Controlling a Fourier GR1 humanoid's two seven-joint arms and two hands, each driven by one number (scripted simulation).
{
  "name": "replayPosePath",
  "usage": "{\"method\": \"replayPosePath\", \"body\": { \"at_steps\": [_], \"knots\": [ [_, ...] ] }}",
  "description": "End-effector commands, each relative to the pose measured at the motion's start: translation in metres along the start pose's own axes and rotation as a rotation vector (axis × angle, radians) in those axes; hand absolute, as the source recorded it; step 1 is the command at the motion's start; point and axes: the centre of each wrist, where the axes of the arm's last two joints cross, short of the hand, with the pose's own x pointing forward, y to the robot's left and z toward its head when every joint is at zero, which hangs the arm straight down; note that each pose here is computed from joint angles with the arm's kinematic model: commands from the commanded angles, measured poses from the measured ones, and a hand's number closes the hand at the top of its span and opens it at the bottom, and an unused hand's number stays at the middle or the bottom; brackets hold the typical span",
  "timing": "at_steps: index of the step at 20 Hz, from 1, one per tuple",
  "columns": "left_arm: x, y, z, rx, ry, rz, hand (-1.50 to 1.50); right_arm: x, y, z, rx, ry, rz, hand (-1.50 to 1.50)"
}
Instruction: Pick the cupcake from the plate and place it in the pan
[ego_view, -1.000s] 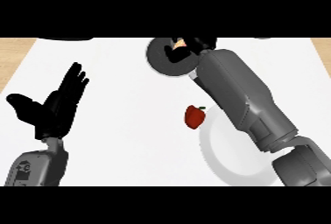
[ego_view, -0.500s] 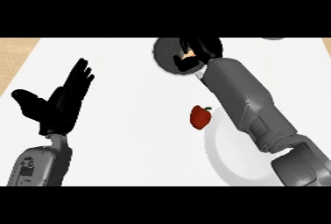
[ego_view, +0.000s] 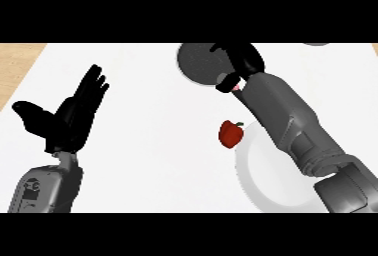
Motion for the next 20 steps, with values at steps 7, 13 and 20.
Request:
{"method": "replayPosePath", "body": {
  "at_steps": [7,13,20],
  "knots": [
    [-0.006,0.004,0.001,0.034,0.021,0.009,0.00,-0.031,-0.036,0.000,-0.157,-0.056,-0.441,-1.50],
    [-0.009,0.012,0.007,0.041,0.016,-0.001,0.00,-0.092,-0.068,0.020,-0.184,-0.039,-0.679,-1.50],
    [-0.014,0.016,0.013,0.048,0.033,0.002,0.00,-0.144,-0.078,0.049,-0.069,-0.142,-0.856,-1.50]
  ]
}}
